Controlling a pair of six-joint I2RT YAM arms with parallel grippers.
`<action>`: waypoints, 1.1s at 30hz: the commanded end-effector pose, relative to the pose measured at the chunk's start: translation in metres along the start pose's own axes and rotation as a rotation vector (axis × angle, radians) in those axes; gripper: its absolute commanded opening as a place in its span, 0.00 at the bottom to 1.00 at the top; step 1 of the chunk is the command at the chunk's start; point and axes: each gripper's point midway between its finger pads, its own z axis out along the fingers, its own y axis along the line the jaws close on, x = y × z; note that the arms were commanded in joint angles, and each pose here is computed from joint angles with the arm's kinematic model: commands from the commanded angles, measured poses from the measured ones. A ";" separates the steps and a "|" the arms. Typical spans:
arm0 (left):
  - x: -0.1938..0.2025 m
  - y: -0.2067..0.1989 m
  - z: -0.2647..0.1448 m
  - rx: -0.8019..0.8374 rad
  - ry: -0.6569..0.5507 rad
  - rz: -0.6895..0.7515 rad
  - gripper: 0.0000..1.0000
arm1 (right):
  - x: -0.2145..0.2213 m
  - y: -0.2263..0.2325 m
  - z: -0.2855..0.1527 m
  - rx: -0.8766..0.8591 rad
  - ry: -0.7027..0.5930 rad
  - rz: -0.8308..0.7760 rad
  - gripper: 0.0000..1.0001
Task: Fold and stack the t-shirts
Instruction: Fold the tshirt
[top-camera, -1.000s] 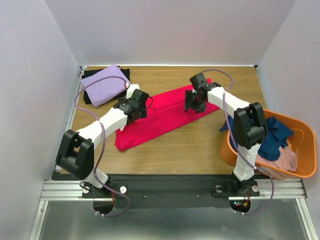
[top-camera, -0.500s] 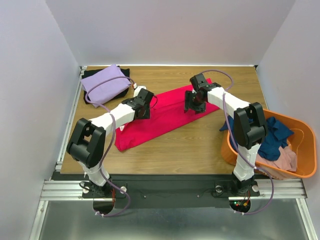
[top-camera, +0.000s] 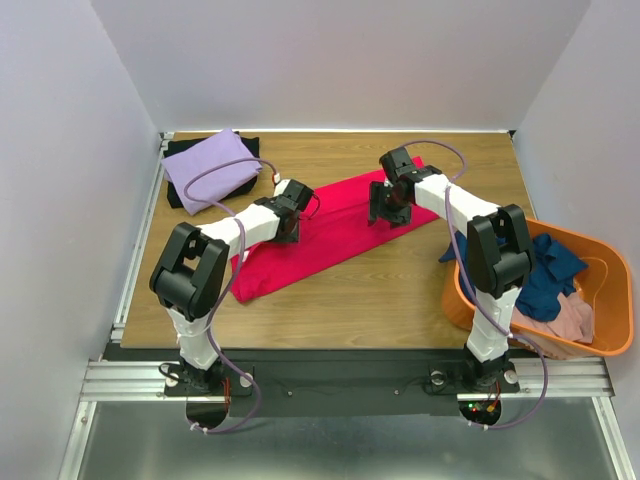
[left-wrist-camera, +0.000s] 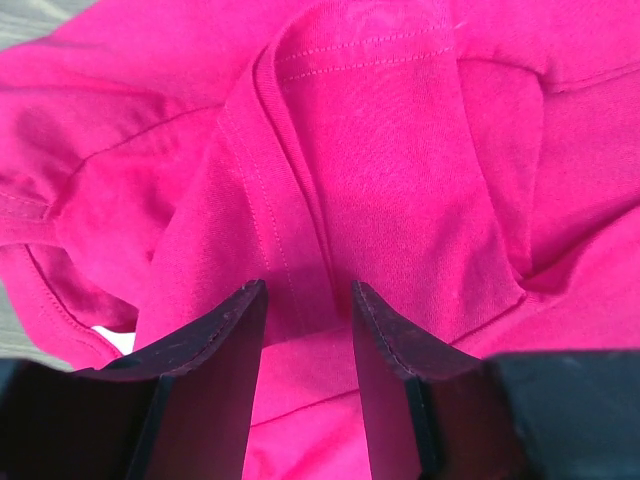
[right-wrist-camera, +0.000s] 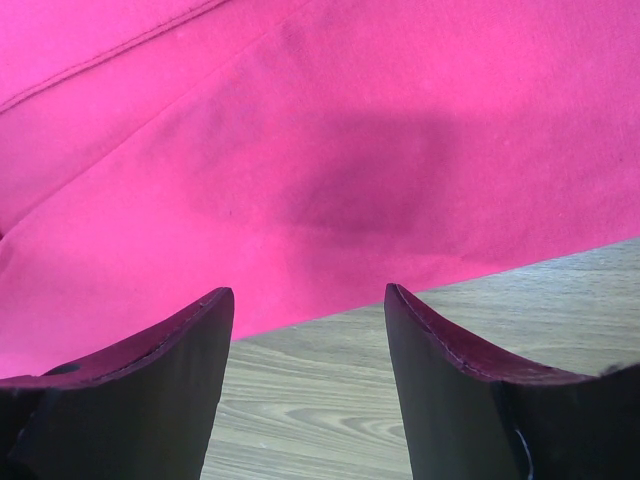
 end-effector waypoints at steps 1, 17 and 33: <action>-0.011 -0.001 -0.008 -0.004 -0.019 0.005 0.50 | -0.010 0.006 0.001 -0.016 -0.034 -0.008 0.68; -0.010 0.006 -0.006 -0.039 -0.012 0.026 0.03 | -0.011 0.004 0.002 -0.004 -0.036 -0.009 0.68; -0.044 0.078 -0.008 -0.120 -0.009 -0.127 0.00 | -0.011 0.004 0.000 -0.003 -0.041 -0.009 0.68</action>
